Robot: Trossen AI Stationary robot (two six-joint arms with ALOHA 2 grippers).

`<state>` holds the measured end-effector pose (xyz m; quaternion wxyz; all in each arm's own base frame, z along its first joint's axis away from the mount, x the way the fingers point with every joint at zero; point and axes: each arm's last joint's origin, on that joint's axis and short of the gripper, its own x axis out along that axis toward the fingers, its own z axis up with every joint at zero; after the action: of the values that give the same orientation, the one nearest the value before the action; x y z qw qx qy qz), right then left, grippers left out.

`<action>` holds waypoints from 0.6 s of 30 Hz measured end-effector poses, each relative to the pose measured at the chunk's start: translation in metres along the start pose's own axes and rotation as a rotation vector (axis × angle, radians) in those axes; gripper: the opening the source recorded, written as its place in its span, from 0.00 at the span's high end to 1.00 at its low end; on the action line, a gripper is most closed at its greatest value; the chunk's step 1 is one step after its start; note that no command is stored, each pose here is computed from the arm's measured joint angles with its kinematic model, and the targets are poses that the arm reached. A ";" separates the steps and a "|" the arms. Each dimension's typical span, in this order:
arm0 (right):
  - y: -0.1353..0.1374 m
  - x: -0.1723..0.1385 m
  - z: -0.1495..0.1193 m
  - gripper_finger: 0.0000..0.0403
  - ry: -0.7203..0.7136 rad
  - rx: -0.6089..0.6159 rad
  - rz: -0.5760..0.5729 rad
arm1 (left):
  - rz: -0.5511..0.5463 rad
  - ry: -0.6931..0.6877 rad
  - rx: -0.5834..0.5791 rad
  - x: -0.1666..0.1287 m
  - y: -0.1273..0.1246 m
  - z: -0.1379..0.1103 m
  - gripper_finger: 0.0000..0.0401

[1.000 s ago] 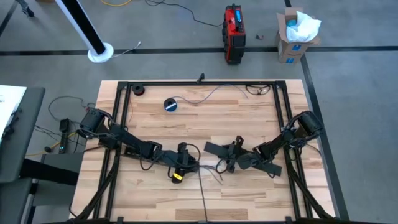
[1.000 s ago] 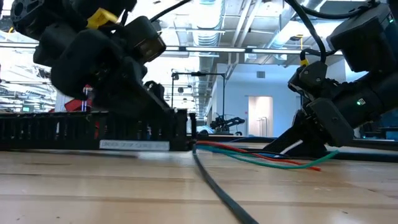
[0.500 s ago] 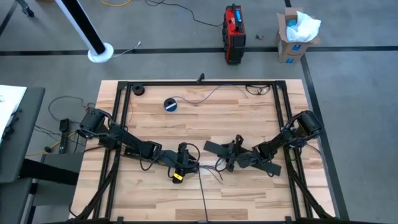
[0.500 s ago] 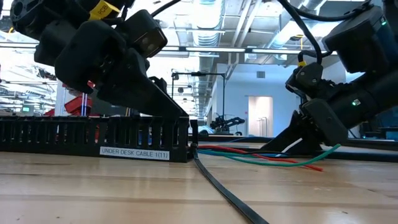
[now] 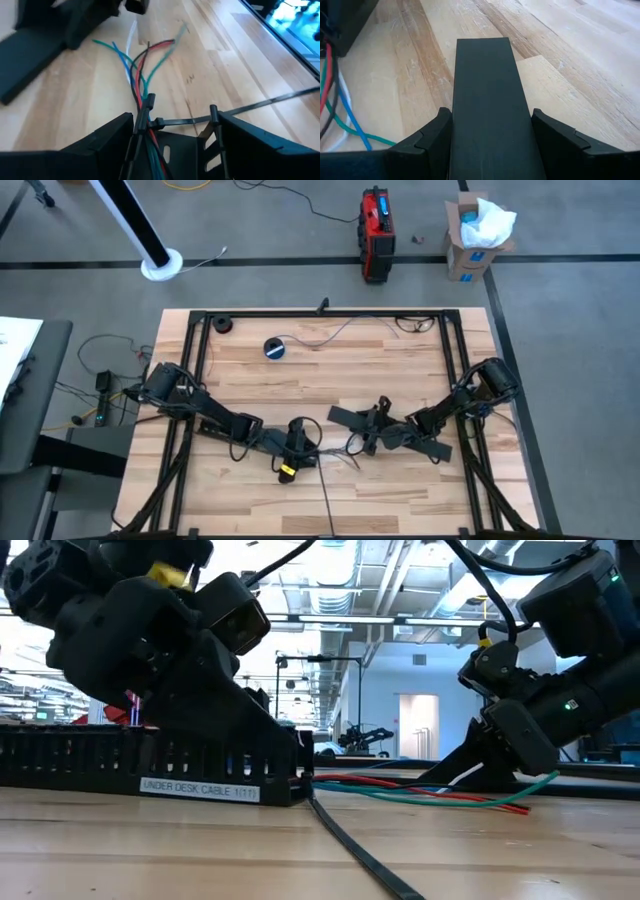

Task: Ziptie cables
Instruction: Close the black cable duct with the black cable duct cover

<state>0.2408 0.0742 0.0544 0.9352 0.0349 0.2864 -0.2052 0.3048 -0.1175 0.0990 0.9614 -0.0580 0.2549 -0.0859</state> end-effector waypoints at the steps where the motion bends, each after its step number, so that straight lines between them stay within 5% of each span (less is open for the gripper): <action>1: 0.000 0.000 0.000 0.44 0.000 0.000 -0.001 | -0.004 0.002 0.001 0.000 -0.001 0.000 0.34; 18: -0.009 0.007 0.005 0.44 0.008 0.001 -0.011 | -0.106 0.131 0.070 -0.010 -0.025 -0.012 0.34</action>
<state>0.2453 0.0623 0.0548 0.9329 0.0347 0.2902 -0.2106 0.2871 -0.1413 0.0970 0.9382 -0.0320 0.3108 -0.1491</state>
